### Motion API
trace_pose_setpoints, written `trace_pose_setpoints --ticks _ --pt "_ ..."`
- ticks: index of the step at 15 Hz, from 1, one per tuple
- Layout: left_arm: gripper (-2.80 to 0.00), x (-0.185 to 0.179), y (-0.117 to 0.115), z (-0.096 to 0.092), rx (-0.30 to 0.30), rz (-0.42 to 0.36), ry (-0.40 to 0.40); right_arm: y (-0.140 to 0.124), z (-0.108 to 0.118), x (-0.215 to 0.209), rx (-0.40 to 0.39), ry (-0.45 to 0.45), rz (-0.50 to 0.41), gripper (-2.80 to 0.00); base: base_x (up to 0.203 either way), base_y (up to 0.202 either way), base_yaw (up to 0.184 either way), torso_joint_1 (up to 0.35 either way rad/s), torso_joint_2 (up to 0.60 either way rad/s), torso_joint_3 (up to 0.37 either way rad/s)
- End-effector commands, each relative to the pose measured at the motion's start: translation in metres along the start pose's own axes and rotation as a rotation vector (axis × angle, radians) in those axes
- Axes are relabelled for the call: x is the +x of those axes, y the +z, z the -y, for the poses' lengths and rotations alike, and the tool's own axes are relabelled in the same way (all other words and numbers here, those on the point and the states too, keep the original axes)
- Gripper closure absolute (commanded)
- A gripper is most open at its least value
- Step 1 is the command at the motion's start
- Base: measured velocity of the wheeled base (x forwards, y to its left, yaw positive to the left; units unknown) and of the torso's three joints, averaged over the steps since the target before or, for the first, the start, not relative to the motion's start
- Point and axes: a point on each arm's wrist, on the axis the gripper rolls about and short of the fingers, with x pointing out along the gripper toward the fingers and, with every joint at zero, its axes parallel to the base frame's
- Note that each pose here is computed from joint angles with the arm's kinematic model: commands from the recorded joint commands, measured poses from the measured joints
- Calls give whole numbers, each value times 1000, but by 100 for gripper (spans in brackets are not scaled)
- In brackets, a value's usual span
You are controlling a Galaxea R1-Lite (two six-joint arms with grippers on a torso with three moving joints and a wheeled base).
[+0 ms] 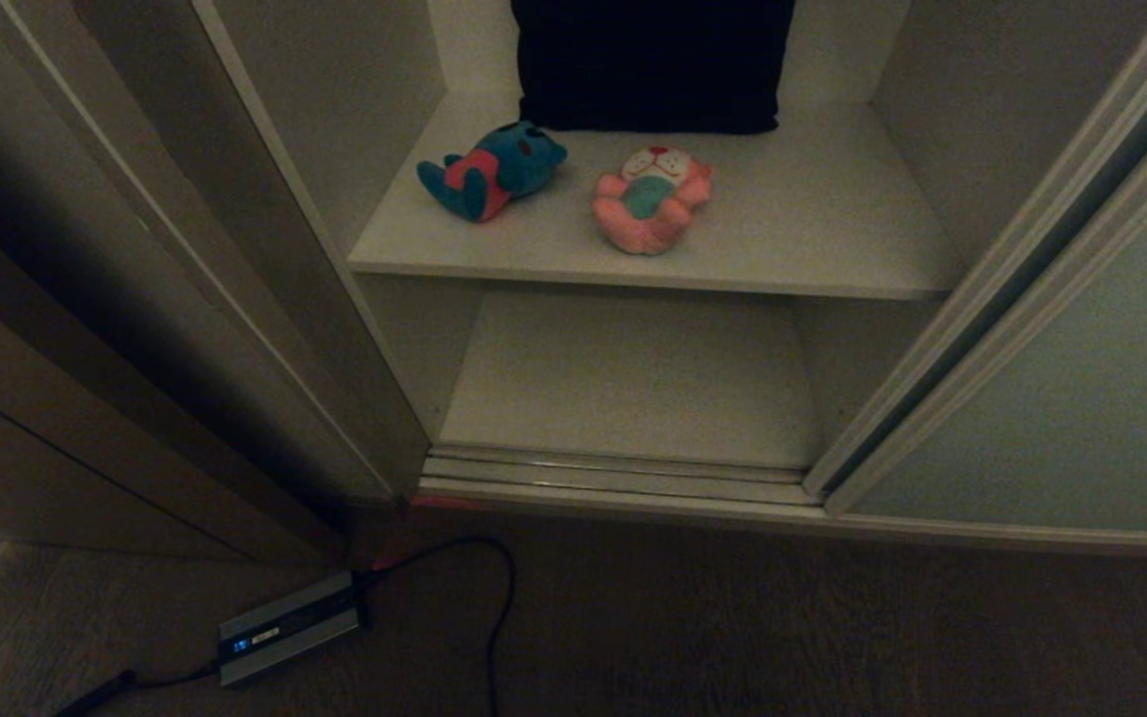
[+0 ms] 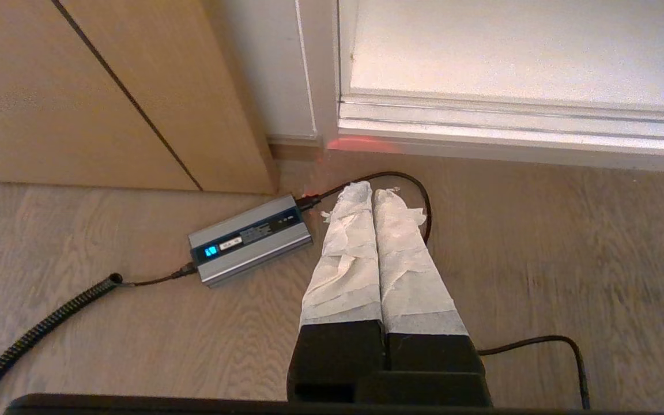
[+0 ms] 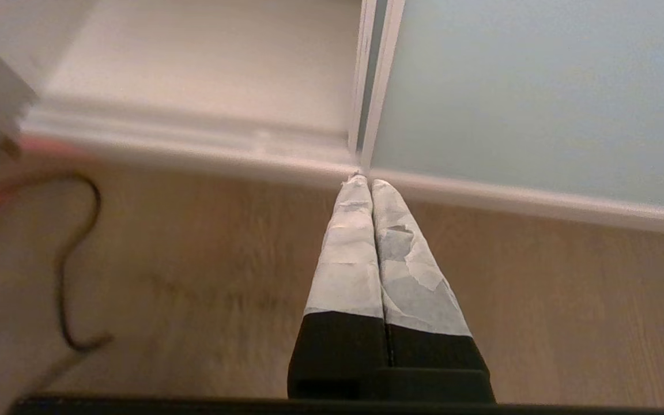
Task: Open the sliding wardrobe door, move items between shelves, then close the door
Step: Close the door
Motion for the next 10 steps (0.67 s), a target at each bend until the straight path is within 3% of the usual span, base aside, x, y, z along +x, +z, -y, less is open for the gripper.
trace_pose_setpoints --ticks 1,2,3,7,10 --pt "0 0 0 0 1 -3 0 46 0 7 -27 -55 -65 0 0 0 0 0 0 0" --pt "0 0 0 0 -1 -4 0 59 0 14 -59 -112 -113 0 0 0 0 0 0 0" --pt "0 0 0 0 1 -5 0 76 0 15 -66 -141 -103 0 0 0 0 0 0 0" --pt "0 0 0 0 1 -4 0 137 -1 21 -45 -75 -17 0 0 0 0 0 0 0" --pt "0 0 0 0 0 -5 0 178 0 44 68 -43 16 0 0 0 0 0 0 0"
